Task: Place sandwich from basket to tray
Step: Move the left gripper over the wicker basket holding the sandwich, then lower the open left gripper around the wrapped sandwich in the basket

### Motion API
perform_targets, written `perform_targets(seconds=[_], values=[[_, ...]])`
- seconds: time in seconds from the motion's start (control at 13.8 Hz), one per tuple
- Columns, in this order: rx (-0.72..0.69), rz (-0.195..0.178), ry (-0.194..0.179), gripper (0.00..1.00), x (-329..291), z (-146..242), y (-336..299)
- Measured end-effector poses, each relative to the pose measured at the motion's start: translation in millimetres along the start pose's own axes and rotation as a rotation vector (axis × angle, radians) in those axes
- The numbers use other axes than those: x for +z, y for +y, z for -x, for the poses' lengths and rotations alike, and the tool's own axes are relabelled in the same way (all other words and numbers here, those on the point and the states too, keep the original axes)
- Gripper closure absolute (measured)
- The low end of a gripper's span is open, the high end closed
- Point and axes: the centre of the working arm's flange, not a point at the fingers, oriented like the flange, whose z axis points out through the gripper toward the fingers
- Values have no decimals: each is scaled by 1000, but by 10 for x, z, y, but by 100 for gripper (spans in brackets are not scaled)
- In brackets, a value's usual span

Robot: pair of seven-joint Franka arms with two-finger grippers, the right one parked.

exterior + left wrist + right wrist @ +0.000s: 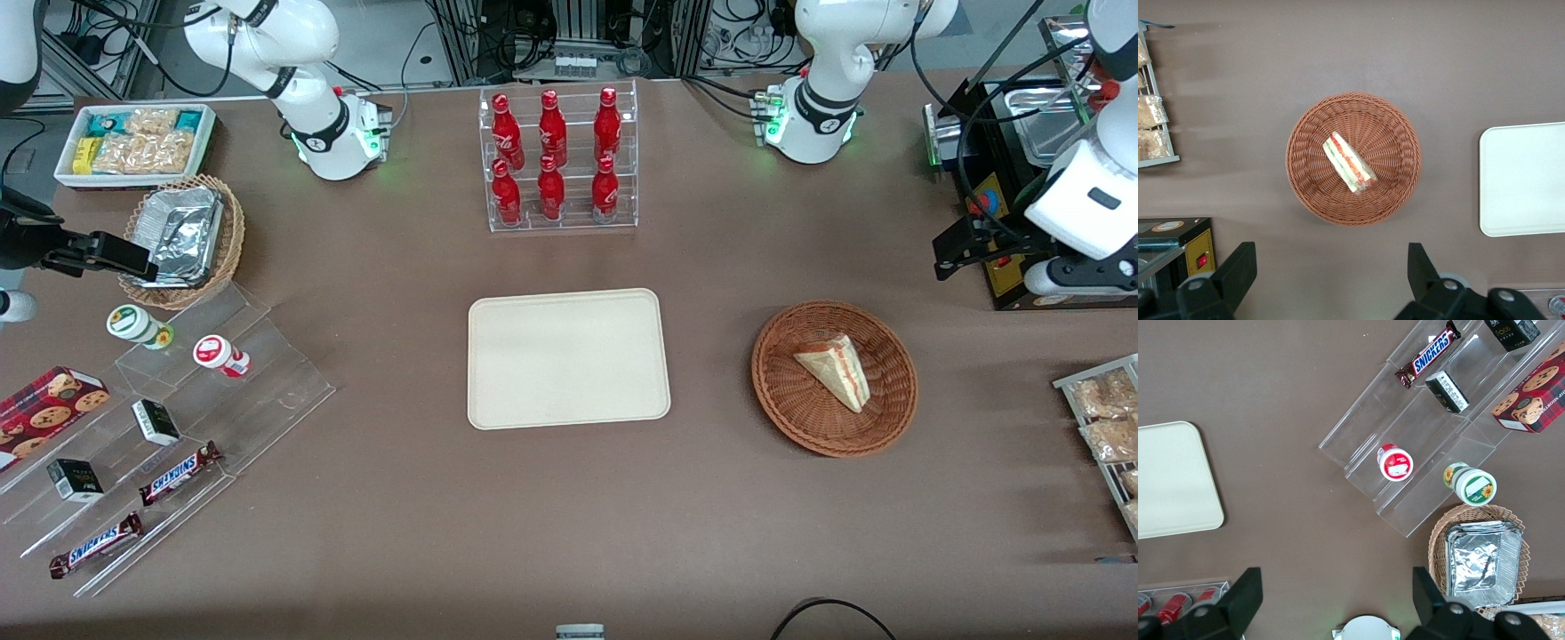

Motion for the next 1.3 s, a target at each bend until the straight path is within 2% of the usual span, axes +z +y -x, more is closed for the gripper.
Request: perform_targets(seconds=[0.51, 0.65, 0.87, 1.3], values=[[-25, -10, -85, 0, 311, -54, -25], [-29, -13, -93, 0, 601, -127, -20], [-111, -15, -85, 0, 1092, -166, -2], [-370, -6, -22, 0, 2119, -41, -97]])
